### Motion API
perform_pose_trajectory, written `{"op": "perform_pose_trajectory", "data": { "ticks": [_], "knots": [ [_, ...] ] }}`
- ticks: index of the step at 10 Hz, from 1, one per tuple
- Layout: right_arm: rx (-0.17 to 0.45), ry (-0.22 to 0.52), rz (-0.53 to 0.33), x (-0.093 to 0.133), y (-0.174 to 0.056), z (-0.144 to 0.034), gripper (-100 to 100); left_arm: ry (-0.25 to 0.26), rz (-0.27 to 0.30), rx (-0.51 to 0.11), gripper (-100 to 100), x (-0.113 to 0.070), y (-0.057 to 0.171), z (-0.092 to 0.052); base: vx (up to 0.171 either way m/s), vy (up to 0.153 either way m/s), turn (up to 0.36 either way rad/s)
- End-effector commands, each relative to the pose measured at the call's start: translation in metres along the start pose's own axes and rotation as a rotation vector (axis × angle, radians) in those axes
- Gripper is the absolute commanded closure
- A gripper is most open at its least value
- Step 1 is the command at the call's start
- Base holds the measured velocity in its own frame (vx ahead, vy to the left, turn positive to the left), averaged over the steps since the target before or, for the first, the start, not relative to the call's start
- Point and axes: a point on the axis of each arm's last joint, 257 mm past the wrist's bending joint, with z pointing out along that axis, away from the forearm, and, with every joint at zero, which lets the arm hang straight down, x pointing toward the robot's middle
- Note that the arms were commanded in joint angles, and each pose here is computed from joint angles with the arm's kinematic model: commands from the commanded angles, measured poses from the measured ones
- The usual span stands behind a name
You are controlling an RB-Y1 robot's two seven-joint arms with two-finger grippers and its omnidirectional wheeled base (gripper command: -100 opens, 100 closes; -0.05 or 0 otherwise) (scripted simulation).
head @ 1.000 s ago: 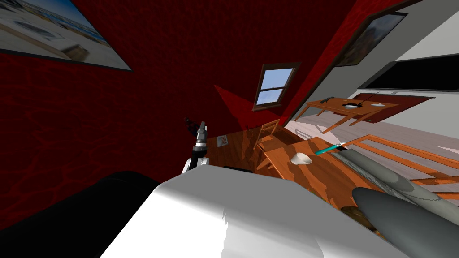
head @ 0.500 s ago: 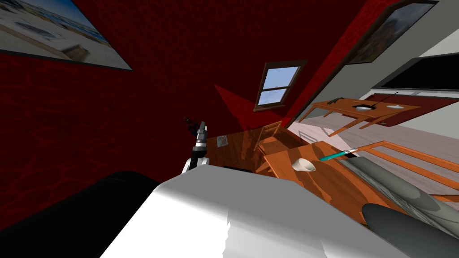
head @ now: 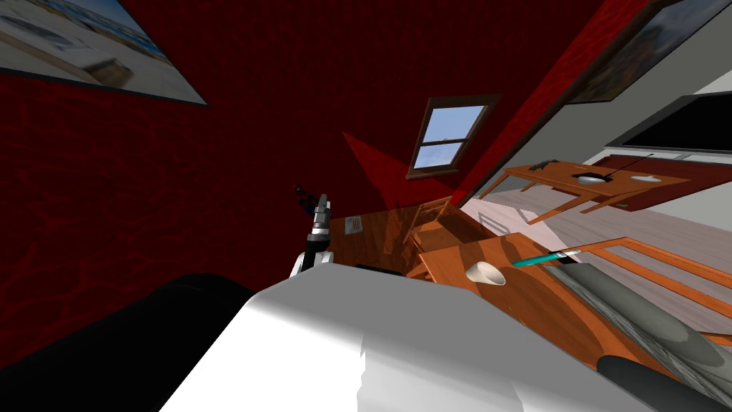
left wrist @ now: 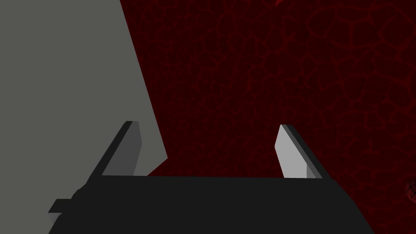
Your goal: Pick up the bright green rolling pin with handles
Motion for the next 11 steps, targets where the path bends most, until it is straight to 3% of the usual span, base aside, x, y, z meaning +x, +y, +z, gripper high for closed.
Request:
{"op": "perform_pose_trajectory", "data": {
  "ticks": [1, 4, 5, 6, 7, 8, 9, 11],
  "knots": [
    [-0.005, 0.019, -0.010, 0.007, 0.001, -0.001, -100, 0.000, 0.000, 0.000, 0, 0.000, 0.000, 0.000, 0.014, -0.048, -0.008],
    [-0.052, 0.050, -0.033, 0.027, 0.026, -0.002, -100, 0.000, 0.000, 0.000, 0, 0.000, 0.000, 0.000, 0.019, -0.049, 0.019],
    [-0.038, 0.038, -0.029, 0.021, 0.018, -0.001, -100, 0.000, 0.000, 0.000, 0, 0.000, 0.000, 0.000, 0.010, -0.026, 0.008],
    [-0.041, 0.039, -0.030, 0.021, 0.019, -0.001, 0, 0.000, 0.000, 0.000, 0, 0.000, 0.000, 0.000, 0.000, 0.000, 0.000],
    [-0.014, 0.067, -0.043, 0.034, 0.010, -0.001, -100, 0.000, 0.000, 0.000, 0, 0.000, 0.000, 0.000, 0.068, 0.058, 0.058],
    [-0.027, 0.054, -0.036, 0.028, 0.013, -0.001, -100, 0.000, 0.000, 0.000, 0, 0.000, 0.000, 0.000, 0.043, 0.036, 0.010],
    [-0.024, 0.056, -0.038, 0.029, 0.012, -0.001, 100, 0.000, 0.000, 0.000, 0, 0.000, 0.000, 0.000, 0.005, 0.005, -0.004],
    [-0.025, 0.056, -0.037, 0.029, 0.012, -0.001, 100, 0.000, 0.000, 0.000, 0, 0.000, 0.000, 0.000, 0.000, 0.000, 0.000]
  ]
}}
